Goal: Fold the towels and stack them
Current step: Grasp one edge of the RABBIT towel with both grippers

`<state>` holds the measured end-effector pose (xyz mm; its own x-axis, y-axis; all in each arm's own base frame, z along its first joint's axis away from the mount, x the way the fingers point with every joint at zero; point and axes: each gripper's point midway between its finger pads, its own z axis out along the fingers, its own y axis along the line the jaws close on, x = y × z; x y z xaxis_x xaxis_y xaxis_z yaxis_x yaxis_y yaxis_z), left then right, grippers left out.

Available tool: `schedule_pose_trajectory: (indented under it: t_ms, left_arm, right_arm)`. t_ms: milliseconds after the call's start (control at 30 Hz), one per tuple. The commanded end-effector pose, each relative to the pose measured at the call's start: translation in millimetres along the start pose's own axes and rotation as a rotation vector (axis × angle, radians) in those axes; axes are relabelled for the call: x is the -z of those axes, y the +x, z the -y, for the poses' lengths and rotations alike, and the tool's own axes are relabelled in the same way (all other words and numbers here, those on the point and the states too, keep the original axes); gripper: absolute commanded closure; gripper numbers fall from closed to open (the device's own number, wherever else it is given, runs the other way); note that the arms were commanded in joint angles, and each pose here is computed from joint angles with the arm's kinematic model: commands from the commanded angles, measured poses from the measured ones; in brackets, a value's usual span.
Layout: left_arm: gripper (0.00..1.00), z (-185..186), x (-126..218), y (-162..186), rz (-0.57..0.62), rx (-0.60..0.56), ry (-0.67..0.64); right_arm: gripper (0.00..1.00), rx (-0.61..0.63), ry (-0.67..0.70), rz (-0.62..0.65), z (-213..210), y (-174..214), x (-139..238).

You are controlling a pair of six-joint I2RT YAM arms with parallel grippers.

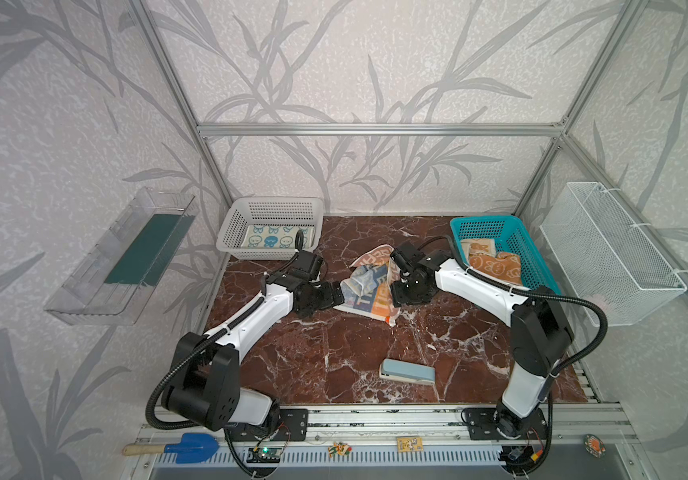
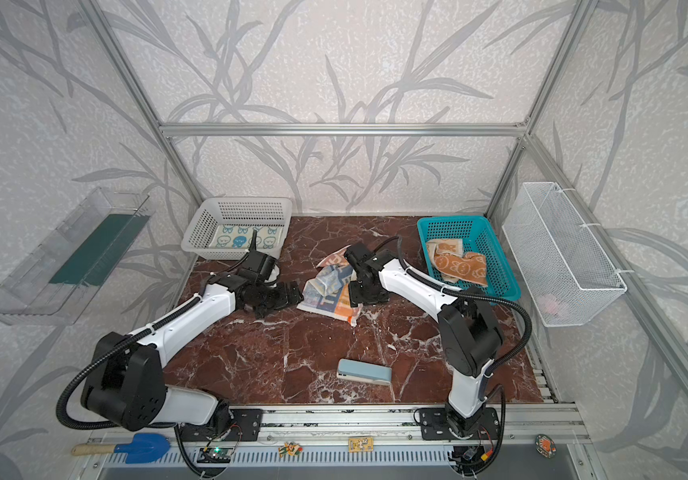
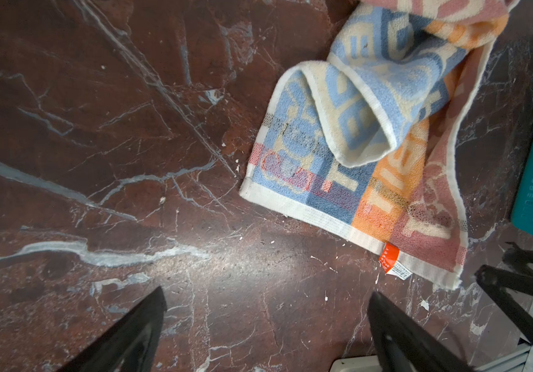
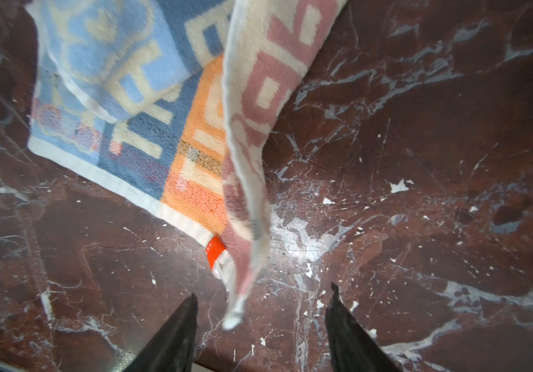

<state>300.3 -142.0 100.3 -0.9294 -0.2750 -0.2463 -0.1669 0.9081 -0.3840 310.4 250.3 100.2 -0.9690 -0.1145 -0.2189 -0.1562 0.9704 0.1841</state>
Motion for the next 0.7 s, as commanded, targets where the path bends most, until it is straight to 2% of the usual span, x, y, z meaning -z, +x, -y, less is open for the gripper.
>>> schedule_pose_trajectory:
  t_ms: [0, 367, 567, 667]
  left_arm:
    - [0.01, 2, 1, -3, 0.003, -0.020, -0.021]
    - [0.01, 2, 1, -1, -0.006, -0.056, -0.041]
    - [0.01, 1, -1, 2, -0.018, -0.075, -0.051]
    - [0.01, 1, -2, 4, -0.024, -0.095, -0.067]
  right_arm:
    - [0.36, -0.022, -0.061, 0.020, -11, -3, 10]
    - [0.41, -0.047, -0.030, -0.091, 2, 23, -37]
    - [0.52, -0.051, -0.018, -0.134, 8, 33, -57]
    - [0.65, -0.056, -0.026, -0.136, 8, 33, -62]
